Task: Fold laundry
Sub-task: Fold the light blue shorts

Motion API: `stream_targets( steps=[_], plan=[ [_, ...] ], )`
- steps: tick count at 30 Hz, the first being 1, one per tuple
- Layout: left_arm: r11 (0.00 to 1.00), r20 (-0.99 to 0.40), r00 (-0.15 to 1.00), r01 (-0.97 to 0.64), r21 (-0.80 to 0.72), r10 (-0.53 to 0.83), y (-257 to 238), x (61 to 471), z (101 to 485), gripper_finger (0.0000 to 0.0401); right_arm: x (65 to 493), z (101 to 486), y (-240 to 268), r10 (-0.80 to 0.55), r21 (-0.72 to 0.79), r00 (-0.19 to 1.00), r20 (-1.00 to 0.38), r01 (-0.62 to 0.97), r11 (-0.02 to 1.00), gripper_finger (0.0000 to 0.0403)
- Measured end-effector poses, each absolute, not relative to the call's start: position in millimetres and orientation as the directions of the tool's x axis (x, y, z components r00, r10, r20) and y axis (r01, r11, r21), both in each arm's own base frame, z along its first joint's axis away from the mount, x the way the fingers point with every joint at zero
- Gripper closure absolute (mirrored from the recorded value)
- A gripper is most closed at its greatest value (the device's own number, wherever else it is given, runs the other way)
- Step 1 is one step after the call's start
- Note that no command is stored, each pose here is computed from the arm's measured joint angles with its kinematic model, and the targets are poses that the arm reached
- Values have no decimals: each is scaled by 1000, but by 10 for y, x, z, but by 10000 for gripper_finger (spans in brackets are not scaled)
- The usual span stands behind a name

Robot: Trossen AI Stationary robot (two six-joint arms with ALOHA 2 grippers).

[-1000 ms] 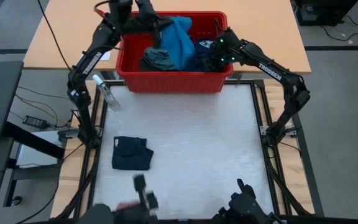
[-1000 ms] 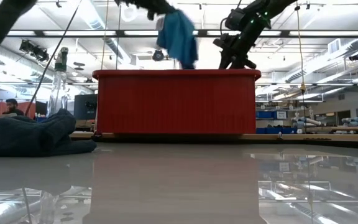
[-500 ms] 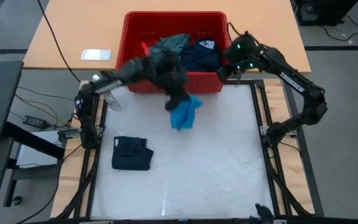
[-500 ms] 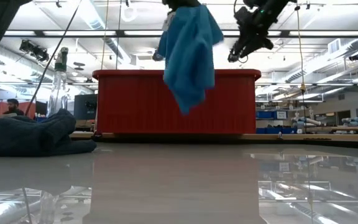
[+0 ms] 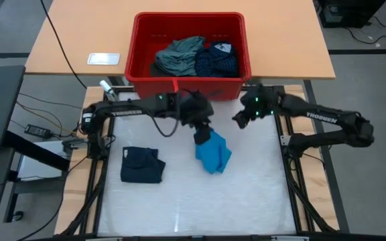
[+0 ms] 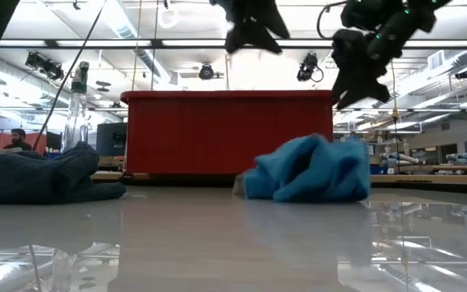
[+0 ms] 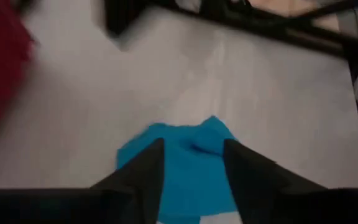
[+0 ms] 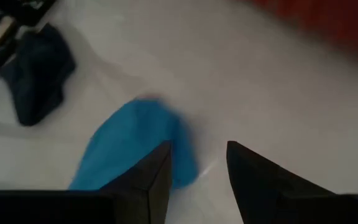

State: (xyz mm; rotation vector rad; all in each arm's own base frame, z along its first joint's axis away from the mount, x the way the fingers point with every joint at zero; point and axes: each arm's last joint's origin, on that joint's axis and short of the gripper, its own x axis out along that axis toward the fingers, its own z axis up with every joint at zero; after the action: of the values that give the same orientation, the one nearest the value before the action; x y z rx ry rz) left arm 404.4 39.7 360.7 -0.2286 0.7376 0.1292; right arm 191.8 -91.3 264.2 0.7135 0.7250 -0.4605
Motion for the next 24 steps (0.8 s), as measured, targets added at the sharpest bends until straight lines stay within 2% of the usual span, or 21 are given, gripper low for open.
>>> stream_targets(
  steps=[2, 5, 11, 14, 17, 19, 24],
  plan=[
    [961, -679, 733, -213, -178, 37, 371, 4013, 3699, 198, 1924, 2528, -819, -97, 463, 683, -724, 586, 665, 244],
    [946, -735, 678, -246, -211, 13, 269, 3982, 3586, 184, 1977, 2373, -696, -29, 537, 715, -698, 550, 640, 244],
    [917, -868, 496, -332, -219, -28, 61, 3928, 2788, 191, 2231, 2091, -363, 85, 638, 761, -644, 472, 608, 244],
    [912, -899, 434, -339, -231, -66, 35, 3848, 2369, 195, 2334, 1935, -206, 28, 575, 718, -696, 533, 621, 245],
    [902, -871, 480, -325, -283, -100, 31, 3827, 2117, 195, 2383, 1716, -121, -31, 485, 620, -784, 644, 592, 256],
    [886, -851, 509, -329, -327, -126, 25, 3818, 2003, 195, 2408, 1585, -61, -22, 458, 567, -823, 687, 564, 280],
    [846, -791, 597, -348, -405, -134, 19, 3795, 1782, 195, 2482, 1444, 161, 23, 474, 548, -836, 700, 535, 387]
  ],
)
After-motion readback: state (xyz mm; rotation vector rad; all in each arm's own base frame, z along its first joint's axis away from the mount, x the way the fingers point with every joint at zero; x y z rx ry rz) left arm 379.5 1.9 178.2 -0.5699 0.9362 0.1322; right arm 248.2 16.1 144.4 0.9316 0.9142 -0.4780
